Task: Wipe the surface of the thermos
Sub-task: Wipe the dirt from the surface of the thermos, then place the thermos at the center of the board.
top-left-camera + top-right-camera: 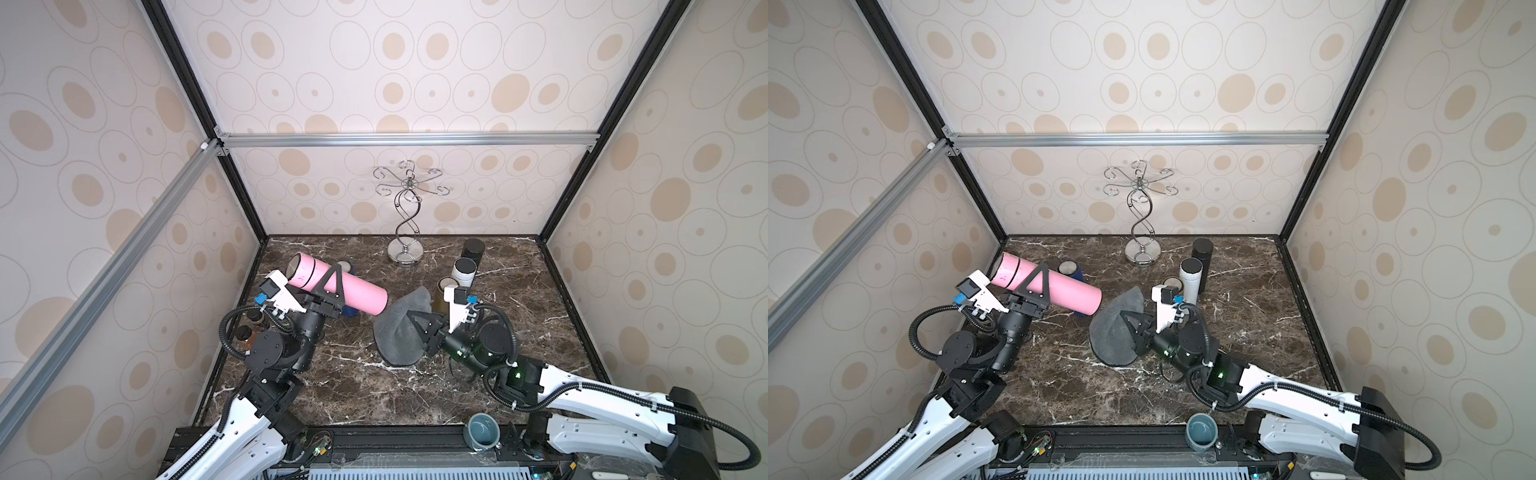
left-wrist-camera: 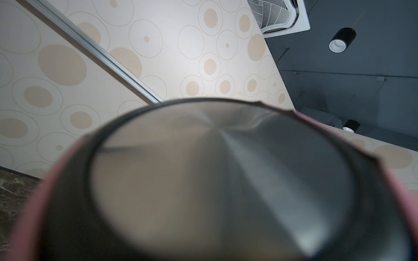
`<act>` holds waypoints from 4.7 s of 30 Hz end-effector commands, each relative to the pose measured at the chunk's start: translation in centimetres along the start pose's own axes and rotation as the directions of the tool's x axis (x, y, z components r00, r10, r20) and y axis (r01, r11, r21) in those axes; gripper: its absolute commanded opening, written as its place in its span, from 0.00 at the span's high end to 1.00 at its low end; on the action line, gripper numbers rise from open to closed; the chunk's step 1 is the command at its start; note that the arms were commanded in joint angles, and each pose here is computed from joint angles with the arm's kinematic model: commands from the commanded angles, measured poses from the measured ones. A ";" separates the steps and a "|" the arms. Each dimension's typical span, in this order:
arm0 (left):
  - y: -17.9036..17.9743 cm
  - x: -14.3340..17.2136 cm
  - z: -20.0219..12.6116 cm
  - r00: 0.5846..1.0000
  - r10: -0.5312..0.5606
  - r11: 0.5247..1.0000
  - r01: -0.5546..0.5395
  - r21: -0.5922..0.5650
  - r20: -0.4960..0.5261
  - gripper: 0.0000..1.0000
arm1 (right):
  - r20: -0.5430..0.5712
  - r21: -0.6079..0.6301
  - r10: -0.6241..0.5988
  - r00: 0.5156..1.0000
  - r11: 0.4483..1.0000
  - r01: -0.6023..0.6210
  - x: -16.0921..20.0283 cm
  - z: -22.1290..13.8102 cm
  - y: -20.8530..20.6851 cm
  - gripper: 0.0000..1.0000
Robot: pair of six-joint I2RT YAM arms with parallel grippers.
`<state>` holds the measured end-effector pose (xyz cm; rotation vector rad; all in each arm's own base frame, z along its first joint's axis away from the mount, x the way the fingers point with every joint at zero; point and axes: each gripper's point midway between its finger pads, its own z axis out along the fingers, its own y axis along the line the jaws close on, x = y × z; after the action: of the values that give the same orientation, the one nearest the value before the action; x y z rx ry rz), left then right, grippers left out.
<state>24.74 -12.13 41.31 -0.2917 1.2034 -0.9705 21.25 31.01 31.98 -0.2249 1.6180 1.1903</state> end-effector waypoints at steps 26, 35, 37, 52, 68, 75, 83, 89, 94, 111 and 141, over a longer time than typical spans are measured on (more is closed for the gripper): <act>-4.3 -2.2 -0.4 0.989 -0.144 0.967 0.131 0.218 0.045 1.00 | -0.069 -0.209 0.203 0.977 0.954 -0.213 0.2 0.7 2.3 1.00; -3.8 -1.1 -0.2 0.990 -0.140 0.969 0.134 0.208 0.015 1.00 | 0.005 -0.222 0.120 0.993 0.968 -0.116 -3.4 -0.3 4.1 1.00; -3.7 -0.8 -0.1 0.991 -0.132 0.971 0.128 0.200 0.007 1.00 | -0.023 -0.247 0.122 0.992 0.961 -0.124 -2.9 0.5 4.6 1.00; -2.1 3.4 3.2 0.993 0.071 0.991 -0.059 0.122 -0.097 1.00 | -0.387 -0.251 -0.115 0.915 0.968 0.015 4.6 -1.1 6.5 1.00; 1.6 11.8 7.9 0.880 0.315 0.947 -0.318 0.052 -0.356 1.00 | -0.157 0.253 -0.139 0.978 0.951 0.176 -3.9 -12.0 -2.3 1.00; 1.6 16.3 9.7 0.814 0.425 0.901 -0.421 0.102 -0.395 1.00 | -0.131 0.380 -0.194 0.972 0.896 0.230 -5.0 -12.3 -4.4 1.00; 3.6 20.7 11.4 0.776 0.516 0.849 -0.518 0.101 -0.362 1.00 | -0.117 0.384 -0.214 0.970 0.891 0.243 -5.2 -12.4 -4.6 1.00; 5.3 23.4 13.0 0.733 0.616 0.783 -0.610 0.124 -0.289 1.00 | -0.101 0.377 -0.206 0.973 0.898 0.229 -4.6 -12.1 -4.9 1.00; 6.9 25.8 14.6 0.722 0.640 0.763 -0.636 0.114 -0.262 1.00 | -0.104 0.391 -0.195 0.975 0.894 0.220 -4.4 -12.5 -5.2 1.00; 10.9 27.8 17.7 0.729 0.649 0.751 -0.660 0.027 -0.217 1.00 | -0.097 0.405 -0.204 0.974 0.886 0.226 -4.8 -13.4 -5.5 1.00; 14.0 30.0 18.1 0.708 0.647 0.735 -0.677 -0.013 -0.284 0.62 | -0.110 0.421 -0.200 0.974 0.878 0.228 -4.7 -13.7 -5.8 1.00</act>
<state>47.72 -32.27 16.95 0.2497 1.5405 -0.2788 18.38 16.00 31.13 -0.1716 1.8270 0.6416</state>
